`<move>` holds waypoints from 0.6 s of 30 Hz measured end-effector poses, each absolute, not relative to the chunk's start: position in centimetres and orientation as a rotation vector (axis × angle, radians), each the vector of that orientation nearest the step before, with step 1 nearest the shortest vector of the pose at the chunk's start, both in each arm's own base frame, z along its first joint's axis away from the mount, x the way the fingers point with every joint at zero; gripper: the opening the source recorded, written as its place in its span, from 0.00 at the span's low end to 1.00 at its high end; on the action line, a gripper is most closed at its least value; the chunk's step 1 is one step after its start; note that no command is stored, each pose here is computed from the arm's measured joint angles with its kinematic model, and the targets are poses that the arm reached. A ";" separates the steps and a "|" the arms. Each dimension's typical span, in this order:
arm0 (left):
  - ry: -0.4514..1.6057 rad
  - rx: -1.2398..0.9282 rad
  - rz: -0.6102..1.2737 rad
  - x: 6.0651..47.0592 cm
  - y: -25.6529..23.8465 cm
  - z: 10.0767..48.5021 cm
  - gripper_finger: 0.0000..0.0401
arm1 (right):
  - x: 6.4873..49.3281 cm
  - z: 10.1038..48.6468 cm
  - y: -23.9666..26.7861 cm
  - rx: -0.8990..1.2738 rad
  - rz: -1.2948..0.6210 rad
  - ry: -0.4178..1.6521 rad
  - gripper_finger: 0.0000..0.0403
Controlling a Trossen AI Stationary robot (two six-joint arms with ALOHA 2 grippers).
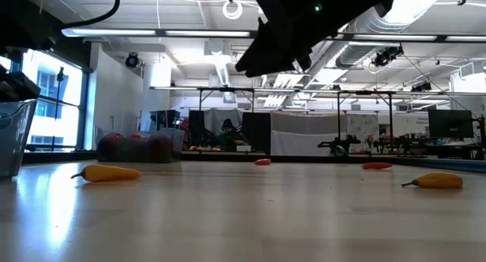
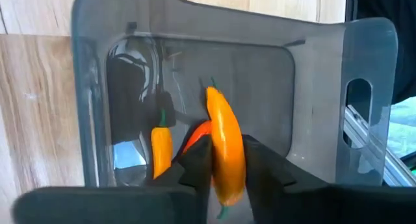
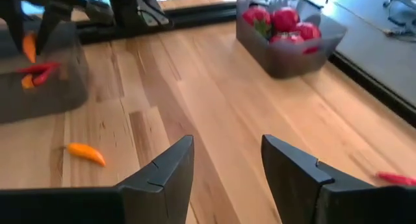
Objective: Sort produce into baskets
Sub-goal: Put the yellow chili pepper into the bottom black bin, then put the orange chili pepper into the bottom black bin
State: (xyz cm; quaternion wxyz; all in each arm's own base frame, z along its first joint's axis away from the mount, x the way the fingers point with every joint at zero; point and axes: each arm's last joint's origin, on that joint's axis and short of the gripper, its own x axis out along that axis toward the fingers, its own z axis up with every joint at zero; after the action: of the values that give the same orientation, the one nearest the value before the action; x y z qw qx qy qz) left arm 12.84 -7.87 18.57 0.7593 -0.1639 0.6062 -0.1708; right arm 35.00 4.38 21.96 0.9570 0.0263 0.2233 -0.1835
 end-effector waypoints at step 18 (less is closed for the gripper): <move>1.111 -0.208 -0.463 14.5 -7.7 21.4 0.29 | 33.1 22.1 2.4 0.085 -0.459 0.739 0.61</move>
State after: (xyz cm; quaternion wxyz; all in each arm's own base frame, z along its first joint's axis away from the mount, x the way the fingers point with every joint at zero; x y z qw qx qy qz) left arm 14.52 -7.73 21.38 0.8192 -0.0978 0.5217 -0.2173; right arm 33.10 2.41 22.11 0.9060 0.0410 0.3577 -0.2224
